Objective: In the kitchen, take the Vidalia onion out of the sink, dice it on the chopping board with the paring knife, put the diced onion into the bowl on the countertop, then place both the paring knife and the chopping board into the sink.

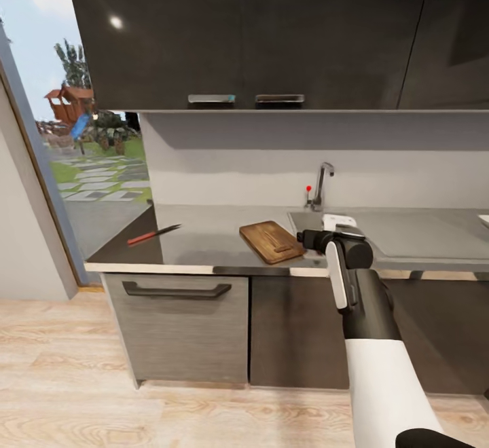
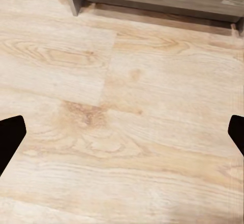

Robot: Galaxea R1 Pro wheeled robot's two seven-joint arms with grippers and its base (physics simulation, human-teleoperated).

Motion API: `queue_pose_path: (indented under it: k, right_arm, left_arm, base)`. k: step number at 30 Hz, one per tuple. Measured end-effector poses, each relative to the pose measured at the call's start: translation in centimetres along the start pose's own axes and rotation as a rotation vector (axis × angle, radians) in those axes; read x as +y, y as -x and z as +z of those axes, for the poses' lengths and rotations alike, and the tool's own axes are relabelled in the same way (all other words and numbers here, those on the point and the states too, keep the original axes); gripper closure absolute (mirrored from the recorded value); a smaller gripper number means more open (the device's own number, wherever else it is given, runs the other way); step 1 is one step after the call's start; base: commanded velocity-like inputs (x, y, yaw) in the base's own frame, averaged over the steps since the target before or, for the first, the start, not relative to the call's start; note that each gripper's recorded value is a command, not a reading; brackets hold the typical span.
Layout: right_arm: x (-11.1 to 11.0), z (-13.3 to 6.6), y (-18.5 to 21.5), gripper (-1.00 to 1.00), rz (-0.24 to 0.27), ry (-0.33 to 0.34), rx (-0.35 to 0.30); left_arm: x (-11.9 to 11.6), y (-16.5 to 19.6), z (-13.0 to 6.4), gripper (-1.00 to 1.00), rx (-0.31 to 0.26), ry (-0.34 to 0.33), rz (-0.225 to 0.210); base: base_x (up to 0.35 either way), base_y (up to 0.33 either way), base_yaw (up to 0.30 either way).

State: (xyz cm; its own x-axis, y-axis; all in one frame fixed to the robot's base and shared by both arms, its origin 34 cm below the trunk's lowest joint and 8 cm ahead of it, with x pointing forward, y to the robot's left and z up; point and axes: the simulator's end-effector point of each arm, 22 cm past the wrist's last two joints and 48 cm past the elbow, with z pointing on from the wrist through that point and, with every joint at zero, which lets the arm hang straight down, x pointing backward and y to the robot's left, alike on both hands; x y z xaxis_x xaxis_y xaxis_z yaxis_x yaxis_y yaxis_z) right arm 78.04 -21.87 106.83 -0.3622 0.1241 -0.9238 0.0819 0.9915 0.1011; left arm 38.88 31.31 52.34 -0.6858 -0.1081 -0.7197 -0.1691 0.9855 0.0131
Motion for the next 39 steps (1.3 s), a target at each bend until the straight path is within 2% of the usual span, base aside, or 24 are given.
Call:
queue_pose_path:
  k: [6,15,20,25,39]
  right_arm:
    - [0.1,0.5,-0.8,-1.0,-0.003,0.001,0.021]
    - [-0.1,1.2,-2.1,-1.0,-0.004,-0.007,0.053]
    - [-1.9,2.5,-3.9,-1.0,0.045,-0.034,0.084]
    - [-2.4,3.5,-5.3,-1.0,0.057,-0.044,0.106]
    - [-2.5,3.8,-6.0,-1.0,0.054,-0.054,0.121]
  left_arm:
    - [0.1,0.0,0.0,-1.0,0.0,0.001,0.0]
    - [0.0,0.0,0.0,-1.0,0.001,-0.001,0.001]
    - [0.0,0.0,0.0,-1.0,0.001,-0.001,0.001]
    - [-0.1,0.0,0.0,-1.0,0.0,-0.001,0.0]
    - [-0.1,0.0,0.0,-1.0,0.001,-0.001,0.001]
  base:
    - [0.196,0.088,0.0]
    - [0.034,0.011,0.0]
    - [0.086,0.029,0.0]
    - [0.179,0.132,0.0]
    - [0.054,0.041,0.0]
